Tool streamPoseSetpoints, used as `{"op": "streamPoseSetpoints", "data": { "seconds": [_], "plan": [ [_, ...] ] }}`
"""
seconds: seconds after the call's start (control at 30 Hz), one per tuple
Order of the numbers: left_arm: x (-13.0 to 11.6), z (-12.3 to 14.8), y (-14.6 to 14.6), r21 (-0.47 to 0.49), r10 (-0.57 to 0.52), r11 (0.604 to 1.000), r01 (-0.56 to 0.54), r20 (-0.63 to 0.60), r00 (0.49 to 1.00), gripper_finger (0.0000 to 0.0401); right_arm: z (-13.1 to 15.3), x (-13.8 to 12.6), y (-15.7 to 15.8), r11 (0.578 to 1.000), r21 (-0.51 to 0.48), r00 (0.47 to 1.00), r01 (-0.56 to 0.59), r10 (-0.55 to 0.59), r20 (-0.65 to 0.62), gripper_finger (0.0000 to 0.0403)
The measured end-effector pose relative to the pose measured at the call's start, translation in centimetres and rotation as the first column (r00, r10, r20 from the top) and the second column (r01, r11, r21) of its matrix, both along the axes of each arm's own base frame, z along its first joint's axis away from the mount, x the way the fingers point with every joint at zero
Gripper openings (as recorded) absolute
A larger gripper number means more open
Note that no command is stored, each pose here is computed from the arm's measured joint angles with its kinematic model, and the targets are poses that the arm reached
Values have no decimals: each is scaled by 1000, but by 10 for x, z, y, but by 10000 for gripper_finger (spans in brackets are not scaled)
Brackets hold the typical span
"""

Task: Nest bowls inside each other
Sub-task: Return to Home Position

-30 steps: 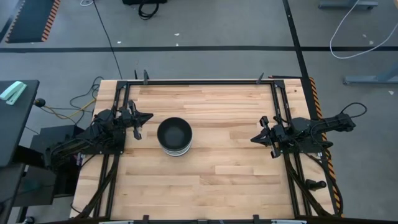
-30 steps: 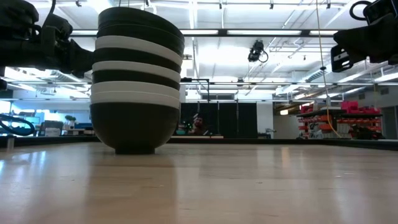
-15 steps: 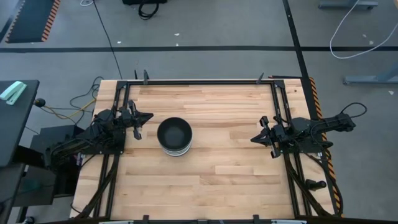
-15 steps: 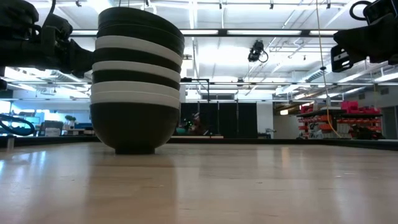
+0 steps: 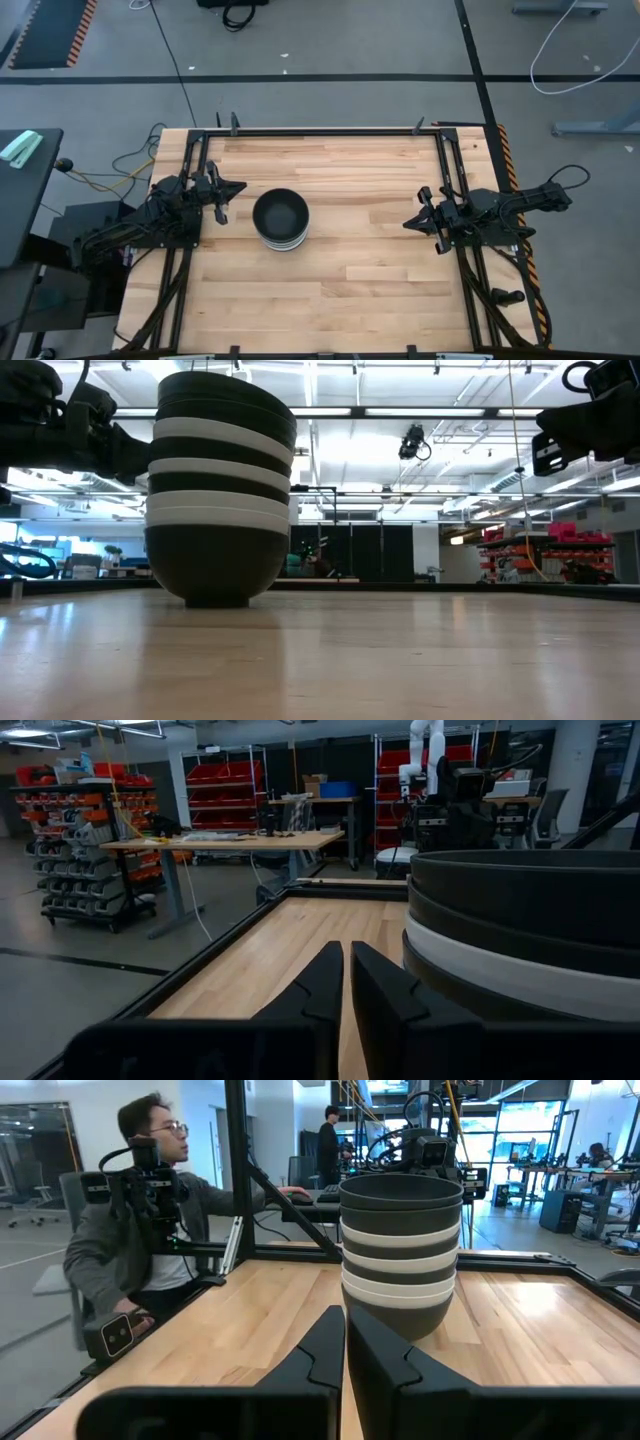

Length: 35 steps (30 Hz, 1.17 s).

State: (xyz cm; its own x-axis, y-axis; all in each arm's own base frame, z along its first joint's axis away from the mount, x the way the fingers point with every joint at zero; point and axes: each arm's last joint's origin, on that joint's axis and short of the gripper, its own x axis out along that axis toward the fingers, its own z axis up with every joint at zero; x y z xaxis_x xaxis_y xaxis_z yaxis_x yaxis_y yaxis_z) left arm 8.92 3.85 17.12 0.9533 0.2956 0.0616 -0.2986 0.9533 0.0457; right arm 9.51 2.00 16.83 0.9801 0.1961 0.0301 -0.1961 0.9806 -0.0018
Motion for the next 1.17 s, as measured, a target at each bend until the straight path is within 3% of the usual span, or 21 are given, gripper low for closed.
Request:
{"op": "streamPoseSetpoints", "data": {
  "seconds": [1.17],
  "plan": [
    [0,0,0,0,0,1000,0,0,1000,30,0,0,0,1000,0,1000,0,0,0,25]
  ]
}}
